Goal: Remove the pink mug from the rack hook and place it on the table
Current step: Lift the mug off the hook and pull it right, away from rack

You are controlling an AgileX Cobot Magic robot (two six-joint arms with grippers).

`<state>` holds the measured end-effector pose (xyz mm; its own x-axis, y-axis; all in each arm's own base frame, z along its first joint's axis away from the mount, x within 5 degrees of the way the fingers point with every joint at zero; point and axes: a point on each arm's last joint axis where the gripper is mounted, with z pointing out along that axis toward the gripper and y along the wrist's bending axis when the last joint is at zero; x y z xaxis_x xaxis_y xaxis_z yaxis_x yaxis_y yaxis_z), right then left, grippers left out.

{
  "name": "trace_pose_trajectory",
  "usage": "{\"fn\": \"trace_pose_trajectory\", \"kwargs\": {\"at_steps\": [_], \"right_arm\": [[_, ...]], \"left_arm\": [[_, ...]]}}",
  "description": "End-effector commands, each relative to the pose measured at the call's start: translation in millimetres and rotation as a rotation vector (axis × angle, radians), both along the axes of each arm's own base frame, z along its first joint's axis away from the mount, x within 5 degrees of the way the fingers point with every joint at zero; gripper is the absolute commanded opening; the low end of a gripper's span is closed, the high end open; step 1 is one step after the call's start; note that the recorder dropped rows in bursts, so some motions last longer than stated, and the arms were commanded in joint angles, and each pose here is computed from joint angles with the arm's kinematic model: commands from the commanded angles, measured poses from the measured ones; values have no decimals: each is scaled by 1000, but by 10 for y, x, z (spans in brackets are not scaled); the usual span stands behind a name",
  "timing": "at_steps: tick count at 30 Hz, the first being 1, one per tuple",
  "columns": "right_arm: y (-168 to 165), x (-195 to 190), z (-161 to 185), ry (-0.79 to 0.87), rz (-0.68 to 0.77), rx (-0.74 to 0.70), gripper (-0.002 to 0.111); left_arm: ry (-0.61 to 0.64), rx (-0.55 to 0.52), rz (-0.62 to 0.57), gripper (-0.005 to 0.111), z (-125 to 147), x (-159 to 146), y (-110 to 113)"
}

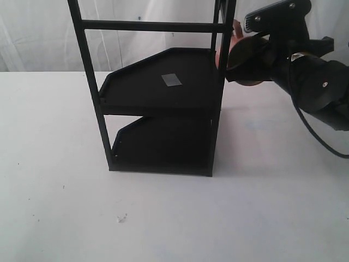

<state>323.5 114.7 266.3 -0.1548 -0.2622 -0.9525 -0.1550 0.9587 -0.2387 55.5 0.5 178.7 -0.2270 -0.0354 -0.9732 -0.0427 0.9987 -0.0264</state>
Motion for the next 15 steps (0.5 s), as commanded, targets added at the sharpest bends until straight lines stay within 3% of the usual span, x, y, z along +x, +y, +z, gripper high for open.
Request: {"fn": "trace_pose_trajectory", "kwargs": {"at_steps": [1,9,15], "right_arm": [[-46,-32,164,-79,-31,16,0],[-121,-39,187,-88,-105,-13,0],[-228,-82,159,-6,-197,-90,0]], "left_arm": [[-7,-11,-2,0,-3,-2,-3],[-7,-11,-2,0,-3,-2,-3],[-7,-11,-2,0,-3,-2,-3]]}}
